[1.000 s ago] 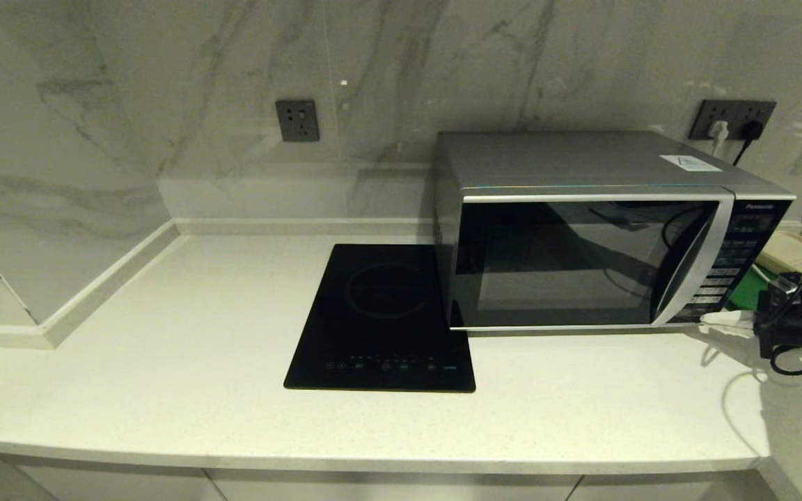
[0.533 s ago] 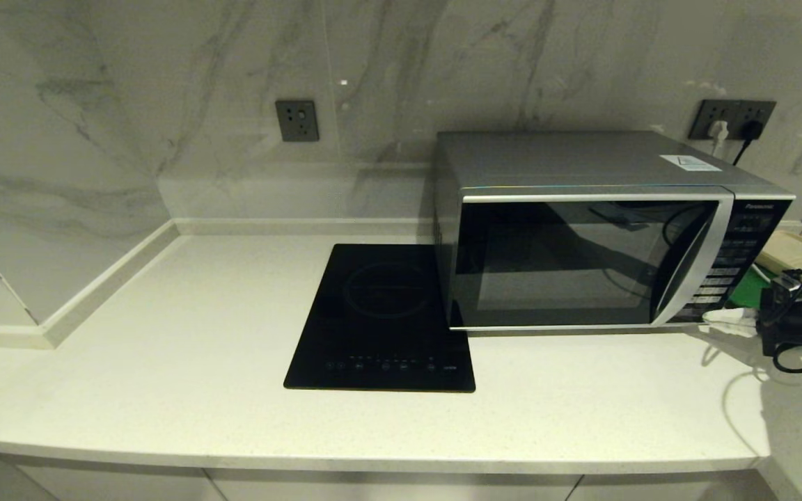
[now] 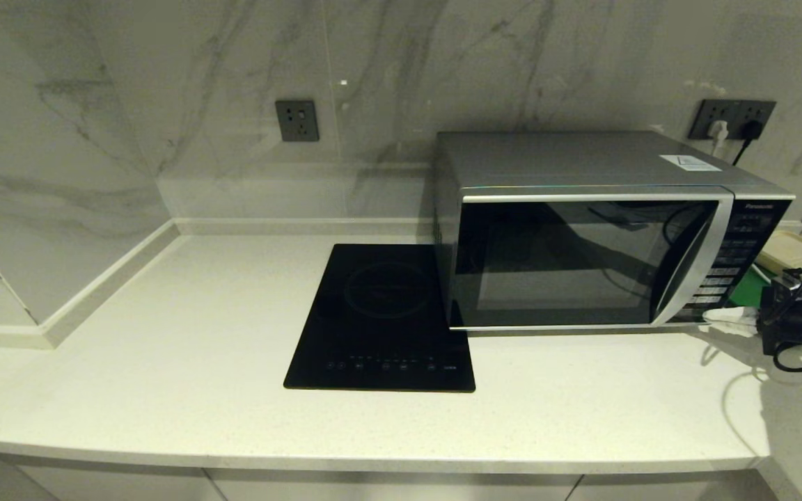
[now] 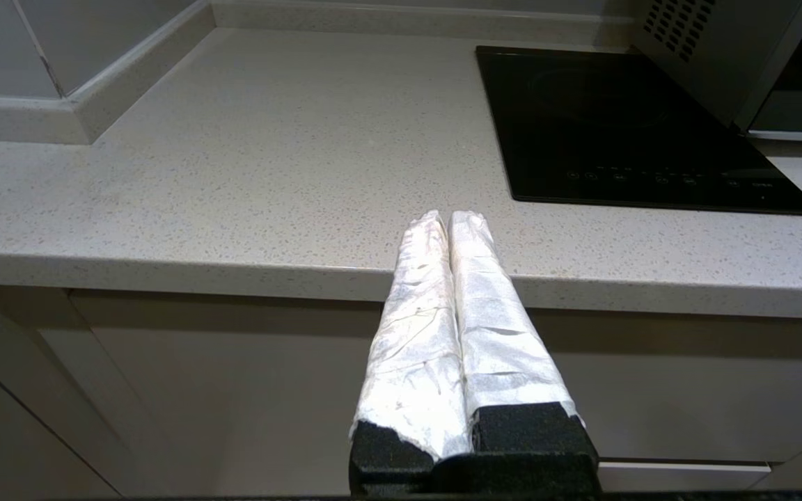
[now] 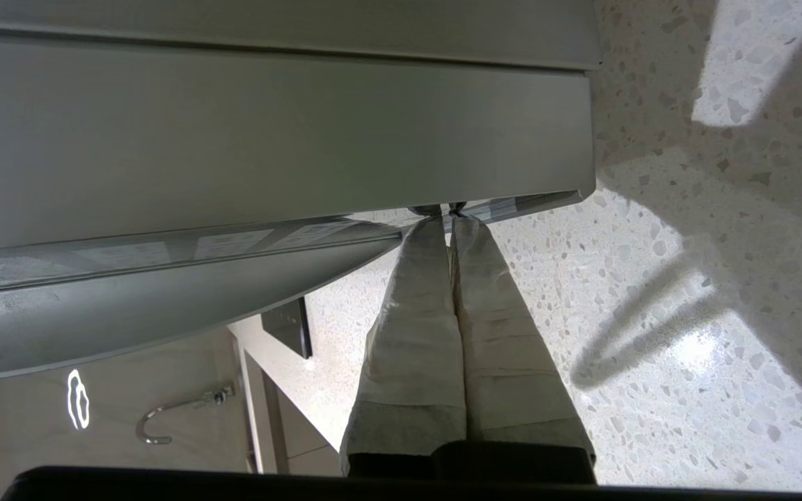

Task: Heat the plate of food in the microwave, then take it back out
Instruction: Open the microwave oven

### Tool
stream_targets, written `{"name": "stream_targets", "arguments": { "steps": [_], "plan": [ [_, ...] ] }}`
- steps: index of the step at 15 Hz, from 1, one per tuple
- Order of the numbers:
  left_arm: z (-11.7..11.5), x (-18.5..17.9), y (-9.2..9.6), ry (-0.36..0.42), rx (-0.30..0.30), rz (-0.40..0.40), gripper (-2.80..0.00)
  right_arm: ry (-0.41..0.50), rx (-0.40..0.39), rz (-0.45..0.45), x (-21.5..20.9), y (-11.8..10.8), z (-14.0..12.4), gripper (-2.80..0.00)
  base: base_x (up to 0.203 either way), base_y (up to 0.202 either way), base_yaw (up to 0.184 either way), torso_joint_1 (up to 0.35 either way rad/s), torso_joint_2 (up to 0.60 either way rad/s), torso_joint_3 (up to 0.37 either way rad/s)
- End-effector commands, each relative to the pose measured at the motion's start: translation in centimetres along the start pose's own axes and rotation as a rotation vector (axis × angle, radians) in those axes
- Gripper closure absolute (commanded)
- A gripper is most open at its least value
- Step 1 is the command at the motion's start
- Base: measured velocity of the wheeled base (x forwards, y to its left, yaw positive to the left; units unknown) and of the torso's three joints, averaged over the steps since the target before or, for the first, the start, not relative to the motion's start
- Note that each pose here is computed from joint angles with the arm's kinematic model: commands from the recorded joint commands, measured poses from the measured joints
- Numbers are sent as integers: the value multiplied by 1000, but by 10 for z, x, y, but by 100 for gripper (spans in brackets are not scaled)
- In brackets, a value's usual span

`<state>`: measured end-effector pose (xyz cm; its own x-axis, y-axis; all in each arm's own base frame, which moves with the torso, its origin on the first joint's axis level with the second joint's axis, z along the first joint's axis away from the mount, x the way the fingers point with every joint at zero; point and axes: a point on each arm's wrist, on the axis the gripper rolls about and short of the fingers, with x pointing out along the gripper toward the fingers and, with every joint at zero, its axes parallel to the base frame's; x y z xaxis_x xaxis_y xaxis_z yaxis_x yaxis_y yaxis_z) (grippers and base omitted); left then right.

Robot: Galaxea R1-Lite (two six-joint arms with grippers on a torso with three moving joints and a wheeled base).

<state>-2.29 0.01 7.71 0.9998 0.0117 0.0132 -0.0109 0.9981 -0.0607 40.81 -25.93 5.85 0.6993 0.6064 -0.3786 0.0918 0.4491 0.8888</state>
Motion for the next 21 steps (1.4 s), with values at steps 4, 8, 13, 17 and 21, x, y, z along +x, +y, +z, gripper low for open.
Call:
{"name": "stream_targets", "arguments": {
  "steps": [4,8,13,17,21],
  "plan": [
    [0,0,0,-1,-1,1,0,2,18,4,-2,2,-1,0,0,0,0,0,0,0],
    [0,0,0,-1,-1,1,0,-12,55,-26,-29,-15,-18,0,0,0,0,0,0,0],
    [0,0,0,-1,-1,1,0,22,-59,-107,-86,21,-59,0,0,0,0,0,0,0],
    [0,0,0,-1,-1,1,0,-13,-230,-247,-131,119,-86,0,0,0,0,0,0,0],
    [0,0,0,-1,-1,1,0,-62,-433,-321,-159,244,-150,0,0,0,0,0,0,0]
  ]
}}
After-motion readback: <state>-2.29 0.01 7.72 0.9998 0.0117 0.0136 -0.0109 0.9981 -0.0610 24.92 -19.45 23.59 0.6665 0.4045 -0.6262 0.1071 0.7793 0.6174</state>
